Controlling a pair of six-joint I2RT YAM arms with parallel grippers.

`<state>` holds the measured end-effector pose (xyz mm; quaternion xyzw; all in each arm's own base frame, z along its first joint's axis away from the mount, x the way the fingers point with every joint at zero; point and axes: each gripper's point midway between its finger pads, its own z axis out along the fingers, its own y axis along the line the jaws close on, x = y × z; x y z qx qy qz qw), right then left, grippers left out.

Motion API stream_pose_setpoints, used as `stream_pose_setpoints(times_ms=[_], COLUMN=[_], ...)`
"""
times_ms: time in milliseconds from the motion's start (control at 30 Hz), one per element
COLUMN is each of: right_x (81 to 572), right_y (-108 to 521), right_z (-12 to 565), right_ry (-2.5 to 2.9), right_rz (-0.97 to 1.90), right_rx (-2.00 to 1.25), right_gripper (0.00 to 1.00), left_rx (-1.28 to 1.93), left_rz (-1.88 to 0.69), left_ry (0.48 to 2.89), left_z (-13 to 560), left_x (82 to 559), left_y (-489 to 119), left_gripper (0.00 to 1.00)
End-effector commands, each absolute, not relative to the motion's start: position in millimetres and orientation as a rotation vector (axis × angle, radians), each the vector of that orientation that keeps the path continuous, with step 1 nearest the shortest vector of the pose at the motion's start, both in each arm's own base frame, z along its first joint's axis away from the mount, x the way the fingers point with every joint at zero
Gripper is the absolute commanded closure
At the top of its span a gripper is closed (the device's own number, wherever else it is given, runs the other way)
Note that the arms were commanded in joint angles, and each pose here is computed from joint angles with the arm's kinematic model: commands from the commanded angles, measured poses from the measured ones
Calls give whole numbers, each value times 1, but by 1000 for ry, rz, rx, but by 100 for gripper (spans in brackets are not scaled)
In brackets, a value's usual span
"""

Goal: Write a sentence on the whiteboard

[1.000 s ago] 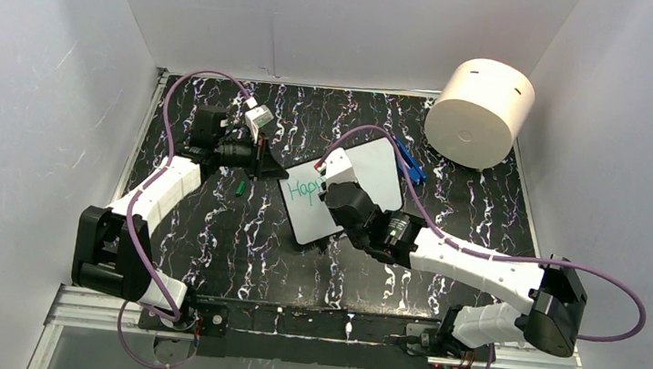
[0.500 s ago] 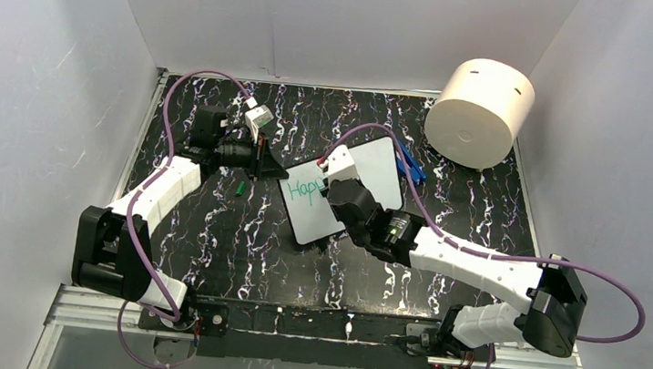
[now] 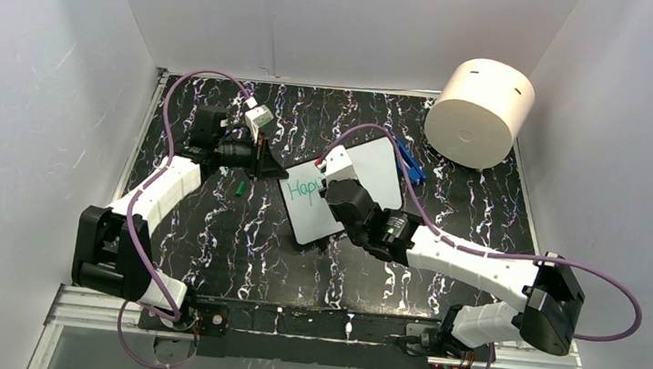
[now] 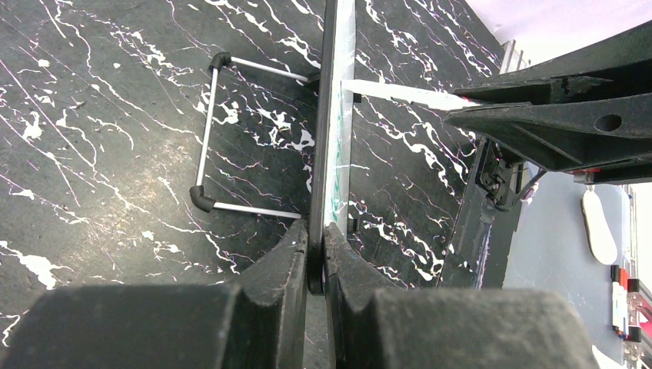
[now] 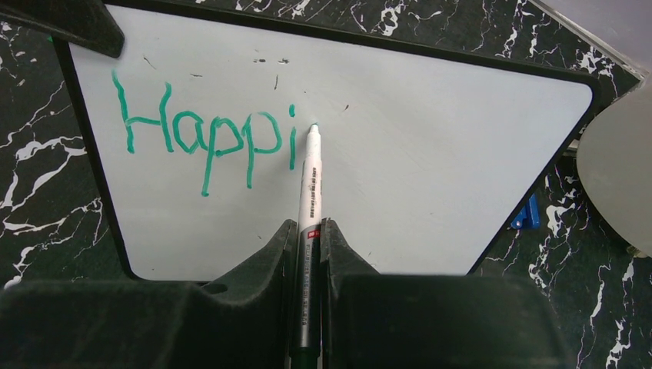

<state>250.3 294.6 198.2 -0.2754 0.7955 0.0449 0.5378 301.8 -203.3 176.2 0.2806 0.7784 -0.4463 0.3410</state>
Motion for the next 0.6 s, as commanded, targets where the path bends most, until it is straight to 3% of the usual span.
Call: stream_pose_setpoints(times_ms=[0,567], right_x=[255,242], right_y=[298,292], right_z=[200,183], right_ry=[1894,1973], right_rz=[114,123], right_rx=[-643,-683], right_gripper=[100,100], left_rx=[726,725], left_rz=[-1093,-1093], left_ry=[2123,2125], left_z=[151,150], left_x=[301,301], left_y=[-198,-198], left_gripper=[100,100])
